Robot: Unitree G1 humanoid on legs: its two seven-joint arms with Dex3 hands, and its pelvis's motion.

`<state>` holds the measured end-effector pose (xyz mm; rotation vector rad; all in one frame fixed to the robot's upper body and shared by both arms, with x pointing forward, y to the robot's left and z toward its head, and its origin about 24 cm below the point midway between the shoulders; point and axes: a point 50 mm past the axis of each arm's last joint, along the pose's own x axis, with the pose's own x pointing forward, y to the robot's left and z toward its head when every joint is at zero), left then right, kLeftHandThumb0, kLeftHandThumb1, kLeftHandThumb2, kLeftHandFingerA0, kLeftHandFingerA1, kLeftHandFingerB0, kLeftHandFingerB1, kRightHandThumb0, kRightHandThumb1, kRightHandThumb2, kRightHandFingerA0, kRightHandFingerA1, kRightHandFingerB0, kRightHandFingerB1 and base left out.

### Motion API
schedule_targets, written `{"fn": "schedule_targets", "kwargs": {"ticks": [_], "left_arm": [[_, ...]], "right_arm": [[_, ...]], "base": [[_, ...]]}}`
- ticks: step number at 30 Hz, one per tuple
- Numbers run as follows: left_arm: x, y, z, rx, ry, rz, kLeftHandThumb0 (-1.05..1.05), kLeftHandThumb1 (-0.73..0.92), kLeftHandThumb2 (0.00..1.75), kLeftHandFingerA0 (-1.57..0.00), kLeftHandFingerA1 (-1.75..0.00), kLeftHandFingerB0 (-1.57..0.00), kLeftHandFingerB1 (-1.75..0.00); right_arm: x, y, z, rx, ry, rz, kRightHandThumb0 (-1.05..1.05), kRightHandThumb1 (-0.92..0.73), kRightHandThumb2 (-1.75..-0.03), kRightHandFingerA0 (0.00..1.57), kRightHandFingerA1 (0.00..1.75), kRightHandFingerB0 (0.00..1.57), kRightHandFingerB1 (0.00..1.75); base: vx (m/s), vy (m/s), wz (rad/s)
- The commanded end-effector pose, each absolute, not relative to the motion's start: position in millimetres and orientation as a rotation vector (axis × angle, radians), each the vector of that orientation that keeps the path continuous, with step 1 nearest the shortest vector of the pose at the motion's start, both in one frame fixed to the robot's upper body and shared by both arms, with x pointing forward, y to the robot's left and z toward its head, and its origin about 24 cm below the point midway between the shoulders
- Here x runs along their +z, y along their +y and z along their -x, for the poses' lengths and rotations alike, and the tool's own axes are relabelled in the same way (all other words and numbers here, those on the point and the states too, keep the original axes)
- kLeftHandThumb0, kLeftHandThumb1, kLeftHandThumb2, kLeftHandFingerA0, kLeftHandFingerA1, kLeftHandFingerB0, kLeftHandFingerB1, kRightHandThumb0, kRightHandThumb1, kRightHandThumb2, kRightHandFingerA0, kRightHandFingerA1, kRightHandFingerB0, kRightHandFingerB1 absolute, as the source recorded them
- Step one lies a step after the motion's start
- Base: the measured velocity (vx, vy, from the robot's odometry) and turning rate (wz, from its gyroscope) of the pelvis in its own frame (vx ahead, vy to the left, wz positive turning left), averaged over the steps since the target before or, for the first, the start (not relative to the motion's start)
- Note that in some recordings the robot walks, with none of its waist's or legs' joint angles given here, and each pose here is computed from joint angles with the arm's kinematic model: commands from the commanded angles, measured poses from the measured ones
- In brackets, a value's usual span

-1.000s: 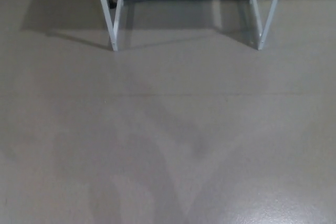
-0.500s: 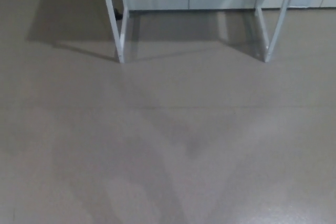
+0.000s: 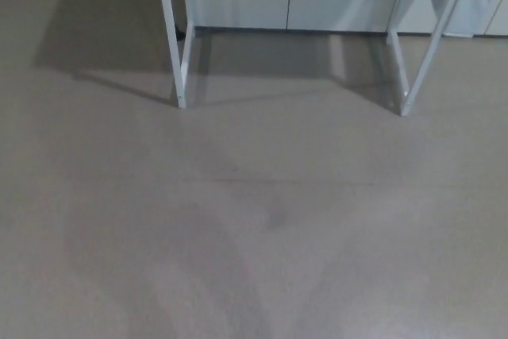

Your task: The robot walk towards a table in front and pick up a black pencil case on the left hand side and put the pencil case into a small container on the right hand side

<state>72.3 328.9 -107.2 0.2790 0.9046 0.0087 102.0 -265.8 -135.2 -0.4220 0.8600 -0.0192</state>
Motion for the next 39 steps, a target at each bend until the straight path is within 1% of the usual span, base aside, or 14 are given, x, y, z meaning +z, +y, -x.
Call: {"fn": "schedule_targets", "kwargs": {"ticks": [1,4,7,9,13,15,24,25,27,28,30,31,32,39], "left_arm": [[-106.6,329.6,-70.9,0.009,0.901,-0.290,-0.37,0.50,0.55,-0.47,-0.39,-0.25,-0.31],[-106.2,329.2,-73.0,0.005,0.896,-0.298,-0.36,0.50,0.55,-0.45,-0.39,-0.25,-0.31],[-105.3,329.0,-73.4,0.003,0.891,-0.295,-0.35,0.50,0.55,-0.49,-0.39,-0.25,-0.31],[-104.9,328.5,-74.7,-0.005,0.888,-0.303,-0.35,0.51,0.55,-0.47,-0.39,-0.25,-0.31],[-104.6,327.5,-74.8,-0.008,0.883,-0.297,-0.35,0.51,0.55,-0.45,-0.39,-0.25,-0.32],[-105.1,327.8,-76.1,-0.006,0.884,-0.294,-0.35,0.51,0.55,-0.49,-0.40,-0.26,-0.32],[-105.1,329.0,-73.7,-0.013,0.891,-0.319,-0.35,0.51,0.55,-0.48,-0.40,-0.26,-0.32],[-105.4,328.8,-73.8,-0.010,0.893,-0.318,-0.24,0.34,0.85,-0.35,-0.59,-0.14,-0.49],[-106.1,328.7,-73.9,-0.002,0.898,-0.314,-0.24,0.33,0.84,-0.35,-0.59,-0.14,-0.49],[-105.8,329.3,-73.7,-0.003,0.898,-0.311,-0.35,0.49,0.55,-0.44,-0.39,-0.27,-0.32],[-105.4,329.7,-73.6,-0.009,0.897,-0.315,-0.37,0.50,0.55,-0.43,-0.39,-0.27,-0.32],[-105.2,329.3,-72.8,-0.013,0.894,-0.320,-0.26,0.33,0.85,-0.35,-0.59,-0.13,-0.49],[-105.2,328.7,-71.7,-0.017,0.891,-0.325,-0.36,0.51,0.55,-0.47,-0.40,-0.27,-0.32],[-105.2,329.6,-73.7,-0.015,0.898,-0.323,-0.36,0.50,0.55,-0.44,-0.39,-0.27,-0.31]], "right_arm": [[-133.4,-272.4,-101.8,-0.030,0.865,0.455,-0.34,-0.65,-0.59,0.57,0.58,0.33,0.42],[-132.9,-272.0,-103.6,-0.027,0.858,0.457,-0.34,-0.65,-0.59,0.57,0.58,0.32,0.42],[-133.3,-271.2,-103.4,-0.026,0.859,0.462,-0.35,-0.65,-0.59,0.59,0.57,0.33,0.42],[-132.9,-271.4,-105.1,-0.027,0.858,0.469,-0.34,-0.65,-0.59,0.58,0.57,0.33,0.42],[-133.0,-271.5,-105.0,-0.026,0.859,0.461,-0.32,-0.66,-0.59,0.58,0.56,0.32,0.41],[-132.6,-271.7,-106.5,-0.022,0.857,0.467,-0.33,-0.66,-0.59,0.58,0.56,0.32,0.40],[-133.3,-269.5,-107.8,-0.013,0.859,0.479,-0.33,-0.66,-0.61,0.58,0.55,0.31,0.40],[-133.3,-269.5,-107.9,-0.012,0.861,0.482,-0.33,-0.66,-0.60,0.60,0.55,0.32,0.40],[-133.3,-269.2,-108.8,-0.011,0.860,0.489,-0.32,-0.66,-0.60,0.60,0.55,0.32,0.40],[-133.5,-268.6,-109.0,-0.010,0.860,0.488,-0.33,-0.67,-0.60,0.60,0.55,0.32,0.40],[-133.5,-268.3,-109.2,-0.007,0.860,0.491,-0.33,-0.67,-0.60,0.60,0.55,0.32,0.40],[-133.7,-268.4,-108.4,-0.008,0.863,0.490,-0.31,-0.67,-0.61,0.59,0.55,0.32,0.40],[-134.0,-268.6,-107.2,-0.009,0.867,0.486,-0.31,-0.68,-0.61,0.59,0.54,0.32,0.39],[-134.2,-267.8,-108.3,-0.009,0.864,0.490,-0.32,-0.66,-0.59,0.60,0.56,0.33,0.40]], "base": [[0.19,-0.005,0.11],[0.19,-0.073,0.07],[0.22,-0.156,0.16],[0.20,-0.219,0.11],[0.30,-0.433,0.57],[0.25,-0.373,0.33],[0.35,-0.002,-0.05],[0.49,0.162,-0.46],[0.48,0.211,-0.37],[0.47,0.170,-0.50],[0.43,0.147,-0.14],[0.35,0.092,-0.03],[0.35,0.059,0.02],[0.37,-0.069,0.17]]}}
